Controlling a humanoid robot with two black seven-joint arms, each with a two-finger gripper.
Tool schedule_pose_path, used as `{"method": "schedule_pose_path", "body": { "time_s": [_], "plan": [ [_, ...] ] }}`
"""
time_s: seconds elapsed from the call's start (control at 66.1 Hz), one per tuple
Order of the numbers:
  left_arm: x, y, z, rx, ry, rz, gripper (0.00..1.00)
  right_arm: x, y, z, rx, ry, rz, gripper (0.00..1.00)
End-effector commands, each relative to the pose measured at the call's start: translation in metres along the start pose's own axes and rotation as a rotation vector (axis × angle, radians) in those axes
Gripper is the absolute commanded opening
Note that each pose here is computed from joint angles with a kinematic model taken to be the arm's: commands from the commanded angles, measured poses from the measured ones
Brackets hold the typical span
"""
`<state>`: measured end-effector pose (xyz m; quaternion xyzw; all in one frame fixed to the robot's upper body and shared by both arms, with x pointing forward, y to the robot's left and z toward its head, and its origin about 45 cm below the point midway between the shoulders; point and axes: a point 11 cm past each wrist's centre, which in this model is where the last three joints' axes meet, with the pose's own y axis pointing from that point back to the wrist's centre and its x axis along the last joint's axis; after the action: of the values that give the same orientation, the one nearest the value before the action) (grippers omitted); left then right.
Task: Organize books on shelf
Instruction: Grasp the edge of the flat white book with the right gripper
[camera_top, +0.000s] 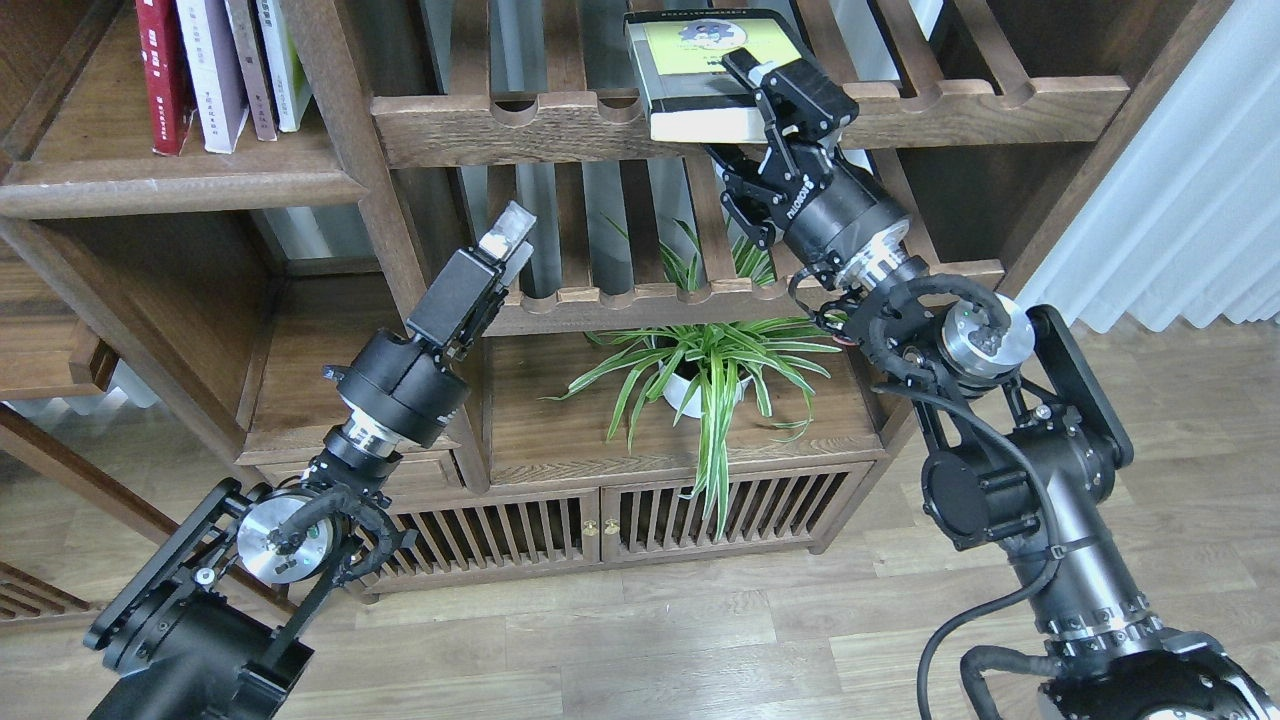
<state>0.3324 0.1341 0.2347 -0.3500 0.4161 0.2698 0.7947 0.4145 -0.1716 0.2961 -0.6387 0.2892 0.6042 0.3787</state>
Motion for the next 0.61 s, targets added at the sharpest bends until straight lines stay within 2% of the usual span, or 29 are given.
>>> {"method": "schedule_pose_path", "body": {
  "time_s": [0.0,0.333,0.59],
  "plan": [
    [0.0,0.0,-0.001,0.002,0.001,0.0,0.99,-0.003,0.001,-0.007,0.021,-0.005,-0.007,0.34],
    [0.0,0.0,-0.001,0.004,-0.001,0.0,0.99,0.004,0.002,-0.011,0.03,-0.025,0.042,0.16],
    [0.0,-0.001,-0.002,-0.005,0.01,-0.002,0.97,0.0,0.008,-0.018,0.045,-0.041,0.012,0.13]
  ]
}}
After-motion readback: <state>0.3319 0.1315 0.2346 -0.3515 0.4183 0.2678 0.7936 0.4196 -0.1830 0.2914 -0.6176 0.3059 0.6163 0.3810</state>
